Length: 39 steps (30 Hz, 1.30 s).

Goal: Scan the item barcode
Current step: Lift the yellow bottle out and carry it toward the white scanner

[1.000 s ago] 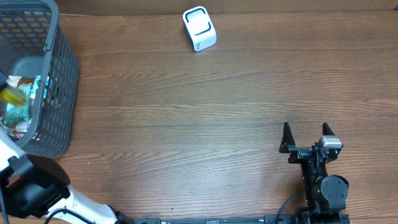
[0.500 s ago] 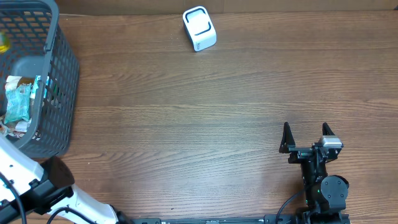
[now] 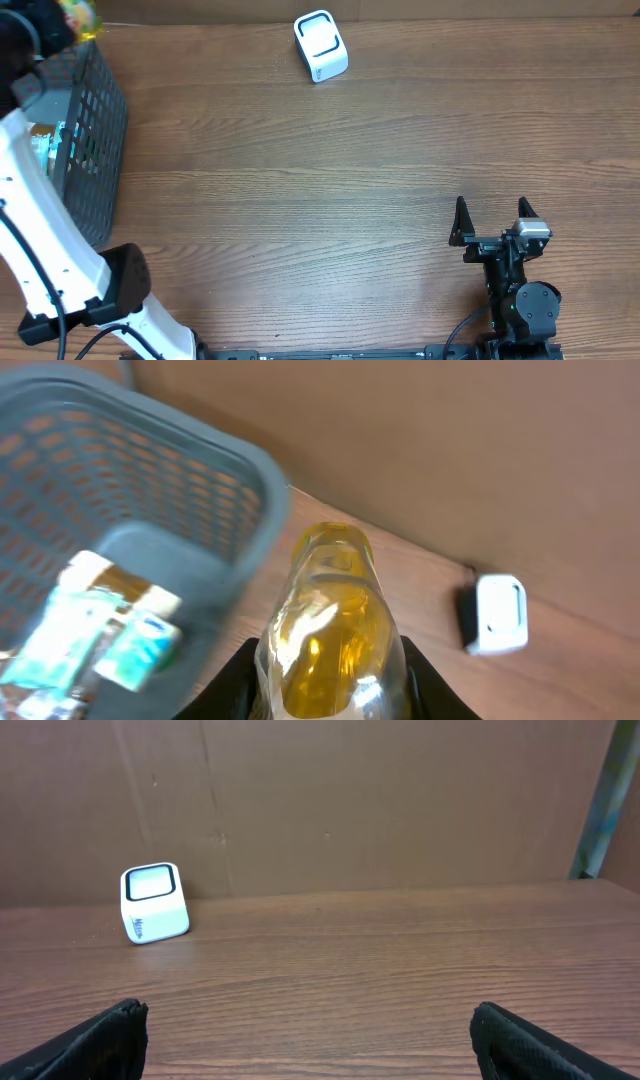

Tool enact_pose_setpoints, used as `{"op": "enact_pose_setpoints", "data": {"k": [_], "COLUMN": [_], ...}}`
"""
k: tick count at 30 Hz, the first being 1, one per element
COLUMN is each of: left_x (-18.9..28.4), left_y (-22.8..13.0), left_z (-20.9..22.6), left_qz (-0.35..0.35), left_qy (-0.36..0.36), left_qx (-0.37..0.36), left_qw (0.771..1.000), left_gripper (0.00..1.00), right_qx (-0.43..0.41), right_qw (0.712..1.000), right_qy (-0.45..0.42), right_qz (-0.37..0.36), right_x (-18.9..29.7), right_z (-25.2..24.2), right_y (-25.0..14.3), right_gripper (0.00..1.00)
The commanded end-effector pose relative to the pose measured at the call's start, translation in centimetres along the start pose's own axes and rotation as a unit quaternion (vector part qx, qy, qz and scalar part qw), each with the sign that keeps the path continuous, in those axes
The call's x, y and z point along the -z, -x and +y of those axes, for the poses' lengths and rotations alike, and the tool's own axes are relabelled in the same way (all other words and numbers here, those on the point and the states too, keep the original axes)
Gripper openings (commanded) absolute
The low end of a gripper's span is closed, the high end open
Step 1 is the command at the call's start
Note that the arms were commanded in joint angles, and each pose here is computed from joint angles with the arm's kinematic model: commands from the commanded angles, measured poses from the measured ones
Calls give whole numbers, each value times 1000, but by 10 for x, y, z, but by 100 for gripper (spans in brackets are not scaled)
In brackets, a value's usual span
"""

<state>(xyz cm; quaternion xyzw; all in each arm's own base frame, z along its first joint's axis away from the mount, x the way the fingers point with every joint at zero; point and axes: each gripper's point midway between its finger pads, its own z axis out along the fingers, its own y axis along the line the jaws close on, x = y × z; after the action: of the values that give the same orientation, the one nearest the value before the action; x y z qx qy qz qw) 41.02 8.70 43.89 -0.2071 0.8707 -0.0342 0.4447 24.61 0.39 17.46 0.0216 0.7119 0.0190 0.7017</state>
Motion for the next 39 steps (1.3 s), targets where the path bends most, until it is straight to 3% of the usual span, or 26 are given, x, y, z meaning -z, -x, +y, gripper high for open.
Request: {"op": "enact_pose_setpoints", "data": {"k": [1, 10, 20, 25, 39], "left_x": [14, -2, -44, -61, -85], "left_y": [-11, -84, -208, -267, -399], "left_z": [-39, -133, -233, -266, -331], "left_qz": [-1, 89, 230, 275, 321], "left_qy": [-33, -76, -92, -86, -62], "left_qx": [-27, -81, -119, -156, -184], "left_qw": [999, 990, 962, 945, 927], "left_gripper": [4, 5, 4, 4, 6], "right_qx": [2, 2, 2, 2, 2], "right_qw": [1000, 1000, 1000, 1000, 1000], "right_qy": [-1, -1, -1, -1, -1], "right_qz": [1, 1, 1, 1, 1], "right_x": [0, 0, 0, 0, 0], "right_z": [0, 0, 0, 0, 0], "right_y": [-3, -3, -3, -3, -3], "right_gripper": [100, 100, 100, 100, 100]}}
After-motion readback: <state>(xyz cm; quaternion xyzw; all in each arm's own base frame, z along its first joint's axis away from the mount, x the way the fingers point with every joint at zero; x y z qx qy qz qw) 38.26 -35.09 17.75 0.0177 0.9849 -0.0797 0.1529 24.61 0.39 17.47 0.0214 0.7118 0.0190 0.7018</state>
